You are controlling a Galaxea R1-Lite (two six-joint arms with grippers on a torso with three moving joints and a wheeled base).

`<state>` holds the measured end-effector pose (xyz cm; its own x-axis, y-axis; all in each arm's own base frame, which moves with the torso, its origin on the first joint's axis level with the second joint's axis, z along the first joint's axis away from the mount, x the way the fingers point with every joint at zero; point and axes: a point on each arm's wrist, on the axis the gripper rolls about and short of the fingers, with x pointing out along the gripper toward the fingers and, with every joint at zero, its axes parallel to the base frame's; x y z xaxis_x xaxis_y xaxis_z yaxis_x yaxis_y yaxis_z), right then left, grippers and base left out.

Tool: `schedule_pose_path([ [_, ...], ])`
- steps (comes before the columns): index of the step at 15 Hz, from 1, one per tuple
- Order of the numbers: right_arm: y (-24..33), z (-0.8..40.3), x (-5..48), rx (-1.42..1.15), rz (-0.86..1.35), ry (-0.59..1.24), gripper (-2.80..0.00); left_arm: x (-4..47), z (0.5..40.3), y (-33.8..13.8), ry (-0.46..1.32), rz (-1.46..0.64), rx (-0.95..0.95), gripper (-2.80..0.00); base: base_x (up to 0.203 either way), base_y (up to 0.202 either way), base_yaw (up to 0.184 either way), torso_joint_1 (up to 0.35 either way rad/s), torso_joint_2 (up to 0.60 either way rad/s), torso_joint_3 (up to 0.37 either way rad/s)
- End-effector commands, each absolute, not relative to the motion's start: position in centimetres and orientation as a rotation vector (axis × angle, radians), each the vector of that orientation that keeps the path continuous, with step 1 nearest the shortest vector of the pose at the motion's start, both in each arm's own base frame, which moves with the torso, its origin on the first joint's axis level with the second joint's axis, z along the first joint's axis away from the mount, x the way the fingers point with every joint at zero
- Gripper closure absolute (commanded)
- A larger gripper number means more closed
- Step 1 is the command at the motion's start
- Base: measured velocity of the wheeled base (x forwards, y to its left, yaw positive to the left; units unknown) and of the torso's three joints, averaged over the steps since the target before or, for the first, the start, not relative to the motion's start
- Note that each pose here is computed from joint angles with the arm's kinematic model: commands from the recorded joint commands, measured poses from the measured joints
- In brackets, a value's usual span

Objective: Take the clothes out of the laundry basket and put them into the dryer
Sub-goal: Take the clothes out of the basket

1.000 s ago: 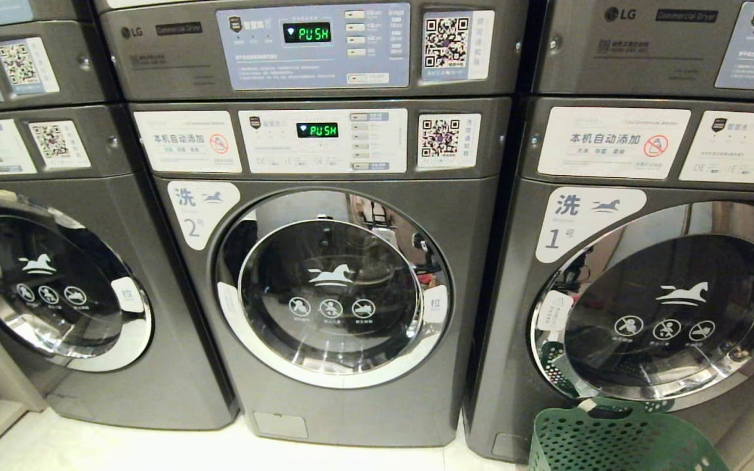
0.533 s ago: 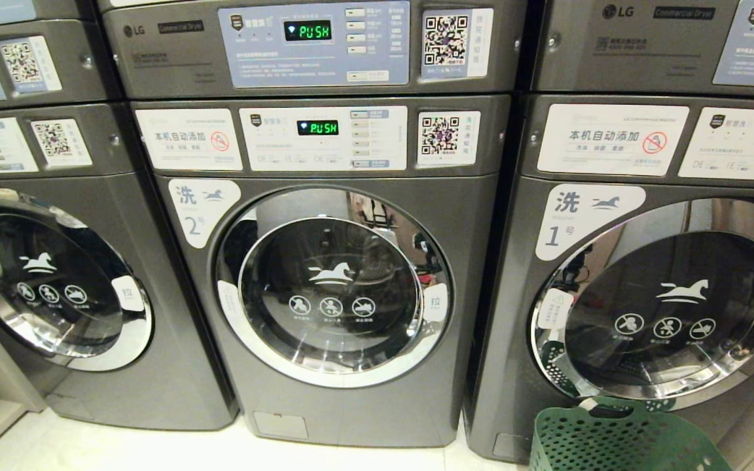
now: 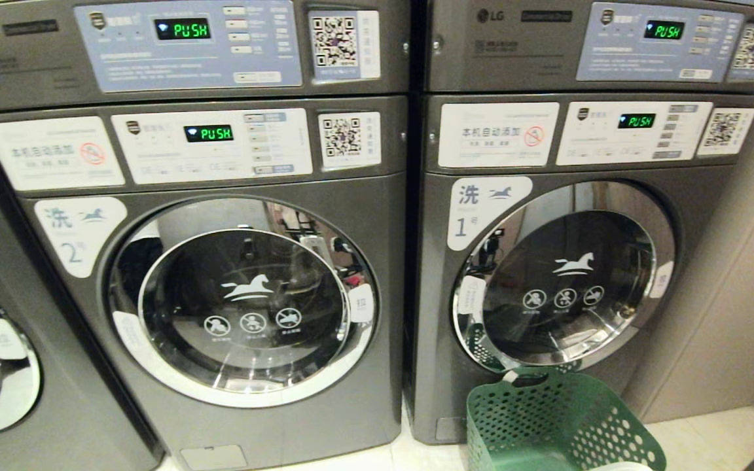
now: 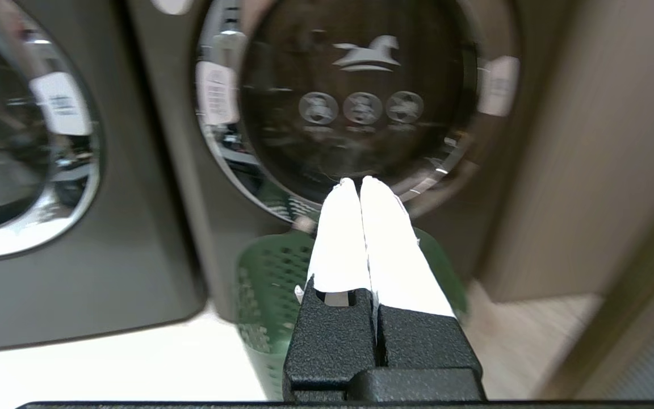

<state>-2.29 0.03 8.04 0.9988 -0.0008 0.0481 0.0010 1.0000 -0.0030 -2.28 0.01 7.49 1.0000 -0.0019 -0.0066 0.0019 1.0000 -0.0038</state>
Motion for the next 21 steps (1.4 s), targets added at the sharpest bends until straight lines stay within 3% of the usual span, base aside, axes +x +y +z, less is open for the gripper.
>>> schedule_pose_path([
  [1, 0.03, 7.54, -2.15, -0.003, 0.0, -0.031, 0.0, -2.28, 7.44, 0.01, 0.006, -0.002, -0.005, 0.0, 0.0, 0.002, -0.142, 0.002, 0.0, 0.002],
  [21, 0.03, 7.54, -2.15, -0.003, 0.0, -0.031, 0.0, -2.28, 7.42, 0.01, 0.008, 0.0, 0.005, 0.0, 0.0, 0.001, -0.008, 0.001, 0.0, -0.016],
])
